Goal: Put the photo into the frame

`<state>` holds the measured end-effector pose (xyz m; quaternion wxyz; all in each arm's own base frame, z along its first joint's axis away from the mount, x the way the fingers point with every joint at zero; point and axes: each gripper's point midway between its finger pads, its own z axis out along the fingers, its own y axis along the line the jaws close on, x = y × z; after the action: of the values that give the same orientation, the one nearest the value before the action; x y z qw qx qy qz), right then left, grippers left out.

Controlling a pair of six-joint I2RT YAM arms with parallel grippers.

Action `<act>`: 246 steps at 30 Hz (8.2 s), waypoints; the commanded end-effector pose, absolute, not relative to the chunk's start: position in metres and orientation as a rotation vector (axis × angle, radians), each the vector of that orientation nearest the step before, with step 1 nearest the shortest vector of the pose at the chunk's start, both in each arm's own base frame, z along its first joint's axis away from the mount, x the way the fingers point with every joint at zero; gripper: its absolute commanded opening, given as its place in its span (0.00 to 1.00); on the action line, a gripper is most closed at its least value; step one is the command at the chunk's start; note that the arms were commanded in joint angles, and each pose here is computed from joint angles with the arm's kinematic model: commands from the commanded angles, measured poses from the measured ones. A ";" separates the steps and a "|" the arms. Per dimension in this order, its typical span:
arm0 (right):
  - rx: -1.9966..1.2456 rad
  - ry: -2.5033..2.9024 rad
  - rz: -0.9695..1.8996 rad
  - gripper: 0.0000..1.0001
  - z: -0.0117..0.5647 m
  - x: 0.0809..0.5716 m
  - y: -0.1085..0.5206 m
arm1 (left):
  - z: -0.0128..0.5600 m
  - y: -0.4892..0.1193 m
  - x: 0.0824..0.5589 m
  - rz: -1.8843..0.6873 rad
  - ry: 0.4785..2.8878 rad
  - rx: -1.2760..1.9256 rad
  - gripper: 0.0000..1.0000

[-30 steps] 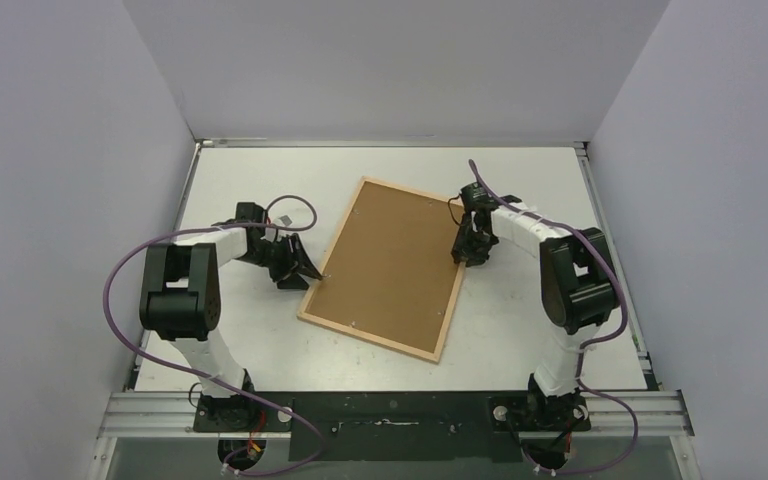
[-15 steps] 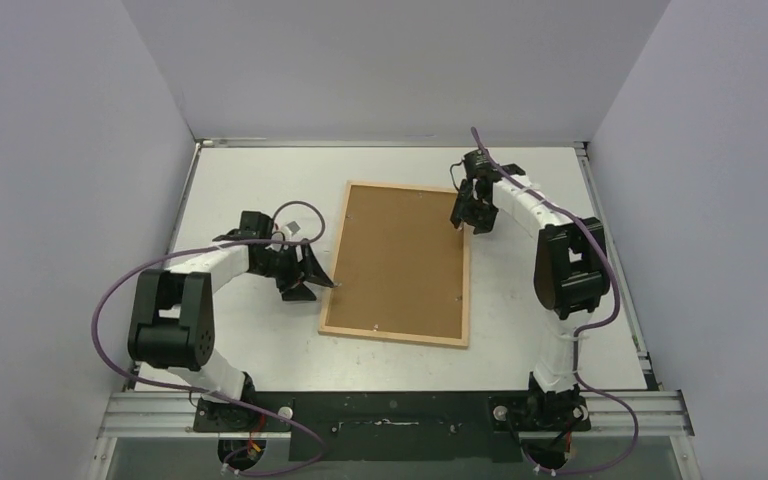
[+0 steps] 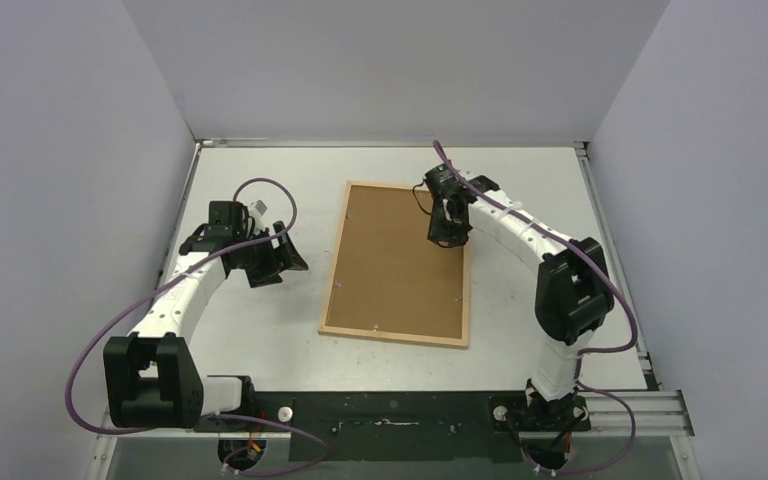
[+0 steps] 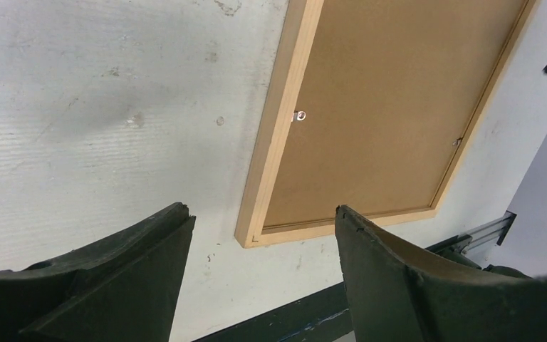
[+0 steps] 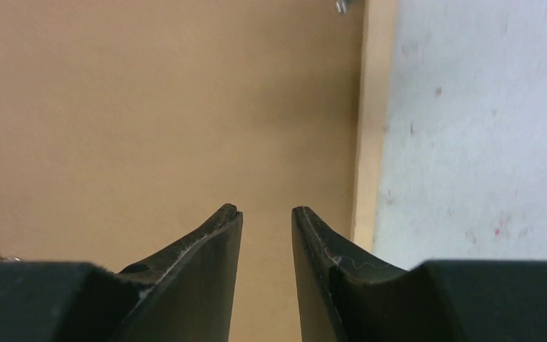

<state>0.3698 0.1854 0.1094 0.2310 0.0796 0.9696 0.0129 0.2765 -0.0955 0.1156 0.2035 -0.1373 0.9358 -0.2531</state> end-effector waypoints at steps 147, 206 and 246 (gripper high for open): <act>0.285 2.680 0.196 0.39 0.106 0.312 0.163 | -0.035 -0.160 0.416 -0.466 2.849 -0.555 0.10; -0.262 2.583 0.064 0.02 0.045 0.352 0.434 | 0.064 -0.009 0.328 -0.400 2.563 -0.875 0.50; 0.112 2.289 0.964 0.00 0.273 0.365 0.431 | 0.173 -0.190 0.271 -1.293 2.228 -0.294 0.77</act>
<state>0.3692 0.4152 0.1702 0.2662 0.0399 0.9299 0.2506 0.2601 -0.1847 0.1672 0.2641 -0.1277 0.8157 -0.4985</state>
